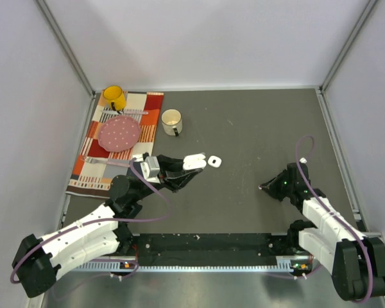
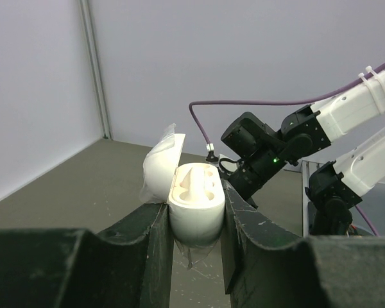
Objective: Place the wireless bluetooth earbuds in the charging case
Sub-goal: Pick up the right earbud from the center of the board.
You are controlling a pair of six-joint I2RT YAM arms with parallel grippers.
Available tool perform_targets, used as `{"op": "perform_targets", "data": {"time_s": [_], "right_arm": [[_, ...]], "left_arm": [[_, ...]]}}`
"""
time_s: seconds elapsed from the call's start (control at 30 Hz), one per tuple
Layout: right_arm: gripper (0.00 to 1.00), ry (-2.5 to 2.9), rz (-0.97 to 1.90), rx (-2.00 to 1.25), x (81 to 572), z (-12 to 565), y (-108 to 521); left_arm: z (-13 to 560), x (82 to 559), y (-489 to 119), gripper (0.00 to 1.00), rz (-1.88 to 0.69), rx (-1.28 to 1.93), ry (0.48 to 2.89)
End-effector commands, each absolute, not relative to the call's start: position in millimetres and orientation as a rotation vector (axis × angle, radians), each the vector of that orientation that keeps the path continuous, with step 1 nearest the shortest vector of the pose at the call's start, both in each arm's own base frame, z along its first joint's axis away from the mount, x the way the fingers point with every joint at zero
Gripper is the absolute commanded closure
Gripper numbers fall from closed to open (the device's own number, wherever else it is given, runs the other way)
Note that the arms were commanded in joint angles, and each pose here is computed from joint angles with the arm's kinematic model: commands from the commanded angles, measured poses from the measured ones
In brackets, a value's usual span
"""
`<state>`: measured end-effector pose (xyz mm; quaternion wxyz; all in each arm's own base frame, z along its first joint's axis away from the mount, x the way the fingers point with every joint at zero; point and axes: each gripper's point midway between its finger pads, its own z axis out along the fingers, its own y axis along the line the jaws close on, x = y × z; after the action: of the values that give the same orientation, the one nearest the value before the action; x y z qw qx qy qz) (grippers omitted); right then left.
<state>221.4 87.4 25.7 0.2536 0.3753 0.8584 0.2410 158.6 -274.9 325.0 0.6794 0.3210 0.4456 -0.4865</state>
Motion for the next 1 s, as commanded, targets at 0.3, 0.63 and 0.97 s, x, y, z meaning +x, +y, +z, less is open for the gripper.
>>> {"op": "perform_targets", "data": {"time_s": [0.3, 0.63, 0.97], "right_arm": [[0.78, 2.312, 0.575, 0.947, 242, 43, 80], [0.82, 2.299, 0.577, 0.945, 246, 47, 79], [1.00, 2.298, 0.592, 0.938, 248, 50, 81]], "left_arm": [[339, 156, -271, 1.00, -1.077, 0.706, 0.947], [339, 156, -271, 1.00, -1.077, 0.709, 0.944], [338, 156, -271, 1.00, -1.077, 0.714, 0.950]]}}
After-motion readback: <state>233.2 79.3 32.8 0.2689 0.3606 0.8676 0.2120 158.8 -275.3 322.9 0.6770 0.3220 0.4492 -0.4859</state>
